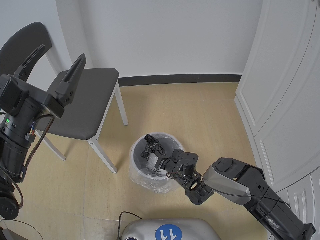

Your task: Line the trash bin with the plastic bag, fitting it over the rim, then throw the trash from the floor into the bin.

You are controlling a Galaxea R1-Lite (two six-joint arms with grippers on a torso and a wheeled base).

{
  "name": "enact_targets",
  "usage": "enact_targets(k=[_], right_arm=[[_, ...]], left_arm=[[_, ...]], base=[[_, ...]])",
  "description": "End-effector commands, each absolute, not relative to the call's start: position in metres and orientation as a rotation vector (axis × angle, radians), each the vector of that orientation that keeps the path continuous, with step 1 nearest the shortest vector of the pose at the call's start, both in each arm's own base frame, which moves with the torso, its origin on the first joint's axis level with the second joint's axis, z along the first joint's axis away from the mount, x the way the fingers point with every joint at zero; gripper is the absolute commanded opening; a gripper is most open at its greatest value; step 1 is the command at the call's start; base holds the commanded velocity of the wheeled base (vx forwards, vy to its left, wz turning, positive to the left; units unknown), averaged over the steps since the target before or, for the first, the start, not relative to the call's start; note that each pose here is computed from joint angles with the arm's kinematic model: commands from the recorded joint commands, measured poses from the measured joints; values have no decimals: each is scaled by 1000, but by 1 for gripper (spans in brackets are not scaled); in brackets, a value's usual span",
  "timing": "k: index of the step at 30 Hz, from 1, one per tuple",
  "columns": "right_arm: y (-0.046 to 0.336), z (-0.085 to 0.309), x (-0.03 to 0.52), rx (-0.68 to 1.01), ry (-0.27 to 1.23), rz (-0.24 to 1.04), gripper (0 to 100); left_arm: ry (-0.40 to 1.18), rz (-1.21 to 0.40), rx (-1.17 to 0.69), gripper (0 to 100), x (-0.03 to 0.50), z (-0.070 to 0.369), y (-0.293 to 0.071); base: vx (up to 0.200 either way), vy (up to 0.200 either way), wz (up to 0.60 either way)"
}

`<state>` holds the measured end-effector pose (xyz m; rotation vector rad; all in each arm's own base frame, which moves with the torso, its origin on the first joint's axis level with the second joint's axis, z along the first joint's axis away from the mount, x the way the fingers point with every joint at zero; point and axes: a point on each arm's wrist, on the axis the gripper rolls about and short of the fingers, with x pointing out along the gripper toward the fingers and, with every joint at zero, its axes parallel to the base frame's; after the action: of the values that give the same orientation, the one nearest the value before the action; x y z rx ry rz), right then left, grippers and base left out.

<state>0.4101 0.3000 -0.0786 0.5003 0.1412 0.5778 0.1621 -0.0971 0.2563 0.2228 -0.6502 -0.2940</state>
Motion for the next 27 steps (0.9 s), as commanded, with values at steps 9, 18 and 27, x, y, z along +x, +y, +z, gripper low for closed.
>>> enact_targets(k=[9,18,27], right_arm=[[298,-77,412,503,137,561,100],[298,-77,412,503,138,559,100],[303,-79,401,472,152,572,100]], left_arm=[[-650,-277,227,100,163,257,-94],[-646,-278,229,100,164,256,-95],[-643,-279,230,100,164,255,-95]], base=[[0,0,0],[0,0,0],[0,0,0]])
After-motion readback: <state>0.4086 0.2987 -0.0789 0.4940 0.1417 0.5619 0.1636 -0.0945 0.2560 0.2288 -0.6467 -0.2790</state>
